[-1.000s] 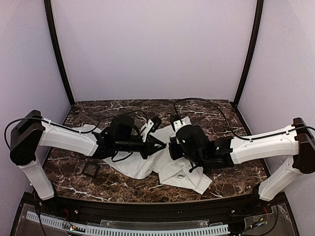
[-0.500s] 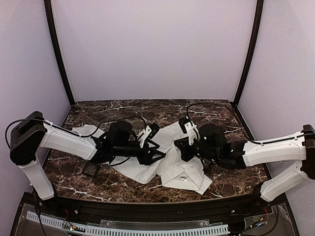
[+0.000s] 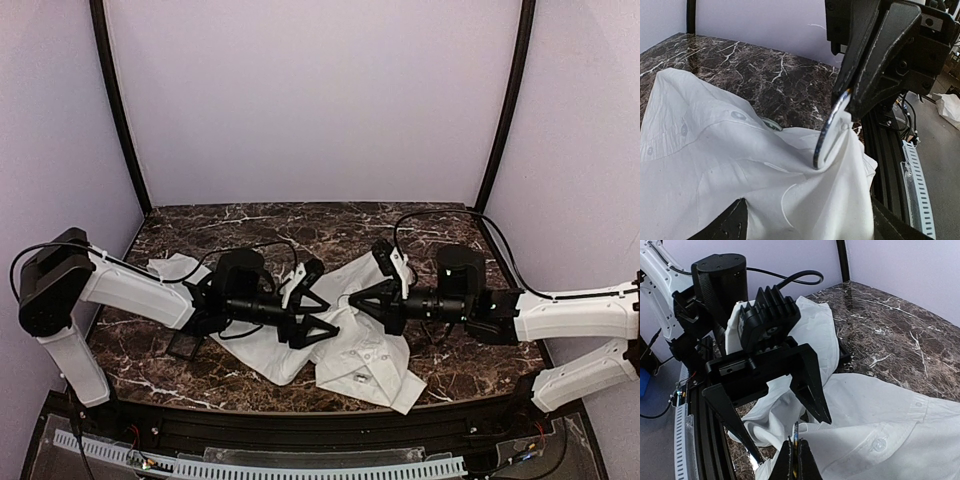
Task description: Remove the brooch from the garment
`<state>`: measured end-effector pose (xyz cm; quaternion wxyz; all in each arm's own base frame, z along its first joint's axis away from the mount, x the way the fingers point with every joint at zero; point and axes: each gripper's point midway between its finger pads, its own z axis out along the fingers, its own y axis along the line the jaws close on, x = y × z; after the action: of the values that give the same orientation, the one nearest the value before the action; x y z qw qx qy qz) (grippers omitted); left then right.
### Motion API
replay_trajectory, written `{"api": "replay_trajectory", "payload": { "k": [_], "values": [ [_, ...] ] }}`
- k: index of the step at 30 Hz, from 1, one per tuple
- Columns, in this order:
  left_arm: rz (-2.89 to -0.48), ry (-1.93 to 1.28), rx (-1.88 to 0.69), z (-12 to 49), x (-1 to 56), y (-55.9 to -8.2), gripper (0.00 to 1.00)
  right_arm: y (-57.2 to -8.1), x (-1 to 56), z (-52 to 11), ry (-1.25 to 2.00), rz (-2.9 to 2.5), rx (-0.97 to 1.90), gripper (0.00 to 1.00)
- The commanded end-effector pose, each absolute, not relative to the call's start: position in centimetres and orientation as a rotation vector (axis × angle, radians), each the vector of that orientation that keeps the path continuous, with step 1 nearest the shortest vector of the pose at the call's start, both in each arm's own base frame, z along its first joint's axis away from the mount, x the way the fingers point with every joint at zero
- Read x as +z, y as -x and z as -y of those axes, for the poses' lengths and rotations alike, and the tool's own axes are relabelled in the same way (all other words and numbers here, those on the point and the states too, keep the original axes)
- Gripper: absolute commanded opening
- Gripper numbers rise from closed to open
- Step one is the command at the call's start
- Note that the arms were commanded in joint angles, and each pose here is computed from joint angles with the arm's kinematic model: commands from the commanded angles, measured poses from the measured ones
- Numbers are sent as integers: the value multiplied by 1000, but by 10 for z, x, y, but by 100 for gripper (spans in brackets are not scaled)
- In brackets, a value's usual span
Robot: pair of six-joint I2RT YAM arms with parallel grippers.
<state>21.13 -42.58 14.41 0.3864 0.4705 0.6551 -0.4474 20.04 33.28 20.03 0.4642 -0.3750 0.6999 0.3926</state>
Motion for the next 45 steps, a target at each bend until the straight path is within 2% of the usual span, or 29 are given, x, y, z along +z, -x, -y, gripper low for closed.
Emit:
{"api": "replay_trajectory", "payload": {
  "k": [1, 8, 15, 23, 31, 39, 45],
  "values": [
    [-1515, -1245, -1223, 428, 184, -195, 79, -179, 217, -338, 1017, -1601, 1080, 0],
    [-1466, -1274, -1272, 424, 196, -182, 65, -174, 213, -340, 1049, -1596, 1108, 0],
    [-1454, -1282, -1291, 423, 199, -179, 40, -168, 215, -343, 1072, -1572, 1156, 0],
    [-1446, -1291, -1312, 423, 199, -175, 33, -167, 216, -343, 1074, -1574, 1160, 0],
    [-1434, -1303, -1341, 425, 202, -171, 21, -166, 213, -344, 1086, -1578, 1166, 0],
    [-1444, -1310, -1344, 426, 198, -171, 2, -165, 215, -344, 1086, -1571, 1170, 0],
    [-1453, -1288, -1342, 424, 199, -173, 1, -164, 212, -342, 1086, -1570, 1169, 1]
  ]
}}
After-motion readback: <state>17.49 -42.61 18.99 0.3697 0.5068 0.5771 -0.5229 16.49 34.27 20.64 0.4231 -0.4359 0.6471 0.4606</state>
